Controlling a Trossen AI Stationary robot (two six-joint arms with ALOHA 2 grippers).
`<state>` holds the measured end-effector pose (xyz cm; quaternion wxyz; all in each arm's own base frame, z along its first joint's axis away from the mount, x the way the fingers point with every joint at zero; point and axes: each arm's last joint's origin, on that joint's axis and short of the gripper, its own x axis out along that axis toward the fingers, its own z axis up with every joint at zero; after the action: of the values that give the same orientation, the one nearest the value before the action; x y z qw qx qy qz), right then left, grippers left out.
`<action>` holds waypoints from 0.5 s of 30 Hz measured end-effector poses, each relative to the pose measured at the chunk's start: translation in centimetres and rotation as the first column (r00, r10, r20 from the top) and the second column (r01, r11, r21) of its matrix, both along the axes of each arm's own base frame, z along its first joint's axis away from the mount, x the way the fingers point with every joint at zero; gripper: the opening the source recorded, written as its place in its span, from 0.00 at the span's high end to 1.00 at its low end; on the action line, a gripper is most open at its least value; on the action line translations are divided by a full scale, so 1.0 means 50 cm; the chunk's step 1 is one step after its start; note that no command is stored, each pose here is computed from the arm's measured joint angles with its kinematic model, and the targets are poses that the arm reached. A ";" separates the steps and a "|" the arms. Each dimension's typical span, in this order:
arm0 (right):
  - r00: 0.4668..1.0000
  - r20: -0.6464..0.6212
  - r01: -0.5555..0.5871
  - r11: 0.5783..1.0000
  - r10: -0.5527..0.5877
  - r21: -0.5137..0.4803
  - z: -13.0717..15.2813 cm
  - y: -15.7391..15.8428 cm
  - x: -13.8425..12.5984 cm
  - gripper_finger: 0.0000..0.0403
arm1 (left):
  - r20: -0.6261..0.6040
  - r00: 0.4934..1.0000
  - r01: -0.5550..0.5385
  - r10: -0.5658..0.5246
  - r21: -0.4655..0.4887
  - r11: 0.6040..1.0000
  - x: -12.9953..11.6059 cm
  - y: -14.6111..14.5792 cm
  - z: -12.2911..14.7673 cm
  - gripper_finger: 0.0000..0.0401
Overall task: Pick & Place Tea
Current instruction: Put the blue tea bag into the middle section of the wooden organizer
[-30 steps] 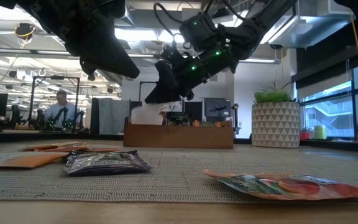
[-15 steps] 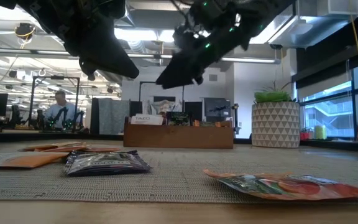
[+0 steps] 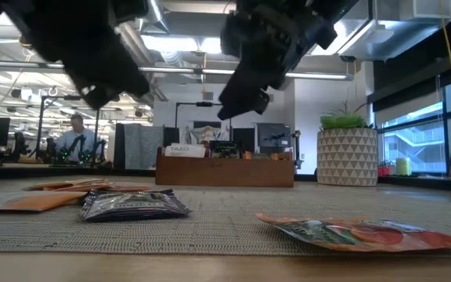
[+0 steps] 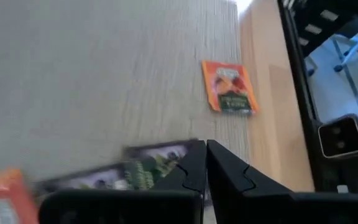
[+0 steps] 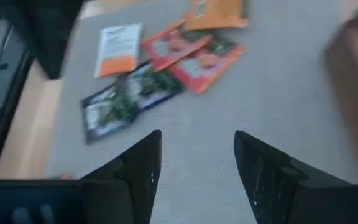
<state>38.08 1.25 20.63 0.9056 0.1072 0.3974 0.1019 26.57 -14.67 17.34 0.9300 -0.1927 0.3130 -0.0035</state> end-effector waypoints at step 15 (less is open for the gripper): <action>0.996 -0.031 -0.082 0.988 0.087 0.129 -0.073 0.096 0.030 0.50 | -0.212 0.977 -0.028 0.035 0.036 0.999 0.066 -0.107 -0.079 0.97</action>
<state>39.56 6.05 16.98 0.8844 0.1495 0.4108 0.1634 29.88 -20.04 13.40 0.8942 -0.1818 0.4073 0.0368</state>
